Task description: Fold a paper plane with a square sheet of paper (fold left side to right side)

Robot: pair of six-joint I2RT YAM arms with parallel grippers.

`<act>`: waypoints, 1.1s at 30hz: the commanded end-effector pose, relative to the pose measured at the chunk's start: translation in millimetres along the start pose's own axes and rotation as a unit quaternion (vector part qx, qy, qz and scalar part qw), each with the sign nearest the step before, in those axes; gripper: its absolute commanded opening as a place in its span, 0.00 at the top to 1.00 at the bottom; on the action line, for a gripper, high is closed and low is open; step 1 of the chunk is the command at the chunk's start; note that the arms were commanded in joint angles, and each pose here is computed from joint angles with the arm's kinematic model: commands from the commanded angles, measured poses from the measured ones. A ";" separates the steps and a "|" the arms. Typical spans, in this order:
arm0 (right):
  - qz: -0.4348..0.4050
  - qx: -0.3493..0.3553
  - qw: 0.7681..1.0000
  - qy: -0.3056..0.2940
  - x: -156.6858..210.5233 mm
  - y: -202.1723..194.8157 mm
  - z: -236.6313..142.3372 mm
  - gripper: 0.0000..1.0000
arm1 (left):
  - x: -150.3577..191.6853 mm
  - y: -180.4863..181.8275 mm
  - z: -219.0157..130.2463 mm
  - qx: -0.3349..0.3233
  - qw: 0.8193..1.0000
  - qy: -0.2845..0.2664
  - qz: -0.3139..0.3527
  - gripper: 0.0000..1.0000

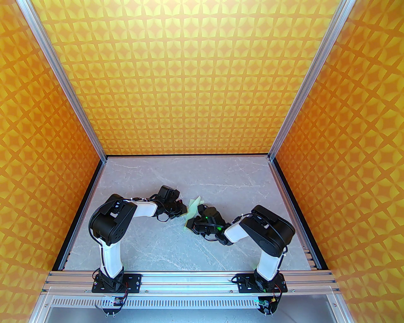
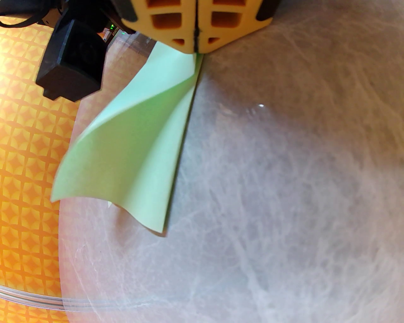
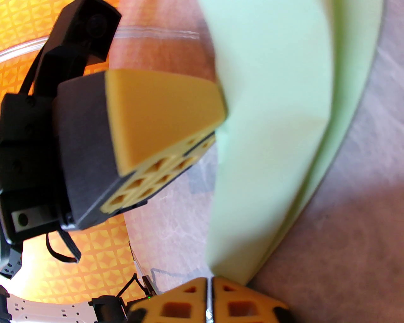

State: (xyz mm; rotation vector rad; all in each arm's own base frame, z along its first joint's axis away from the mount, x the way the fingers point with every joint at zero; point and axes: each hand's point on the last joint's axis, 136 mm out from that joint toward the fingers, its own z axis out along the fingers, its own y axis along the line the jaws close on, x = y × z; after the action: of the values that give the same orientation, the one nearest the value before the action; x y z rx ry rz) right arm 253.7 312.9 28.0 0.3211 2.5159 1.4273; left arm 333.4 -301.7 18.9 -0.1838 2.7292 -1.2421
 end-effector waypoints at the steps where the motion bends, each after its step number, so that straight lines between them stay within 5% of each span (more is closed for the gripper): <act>1: -0.022 0.044 0.999 -0.007 -0.4 -9.8 -11.4 0.82 | 4.5 11.5 6.6 -0.019 1.000 -0.007 -0.008 0.93; 17: -0.020 0.144 0.982 -0.117 -101.1 -27.7 -54.9 0.86 | 7.4 6.9 3.1 -0.018 1.000 -0.014 -0.007 0.93; 33: -0.013 0.169 0.981 -0.097 -134.5 -40.0 -23.1 0.93 | 7.3 1.5 1.8 -0.017 1.000 -0.013 -0.002 0.93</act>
State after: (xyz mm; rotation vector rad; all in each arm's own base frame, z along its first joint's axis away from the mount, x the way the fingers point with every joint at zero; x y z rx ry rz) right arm 369.1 233.7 23.2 0.4772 2.5484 0.9268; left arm 333.8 -301.3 19.5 -0.2139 2.7118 -1.2180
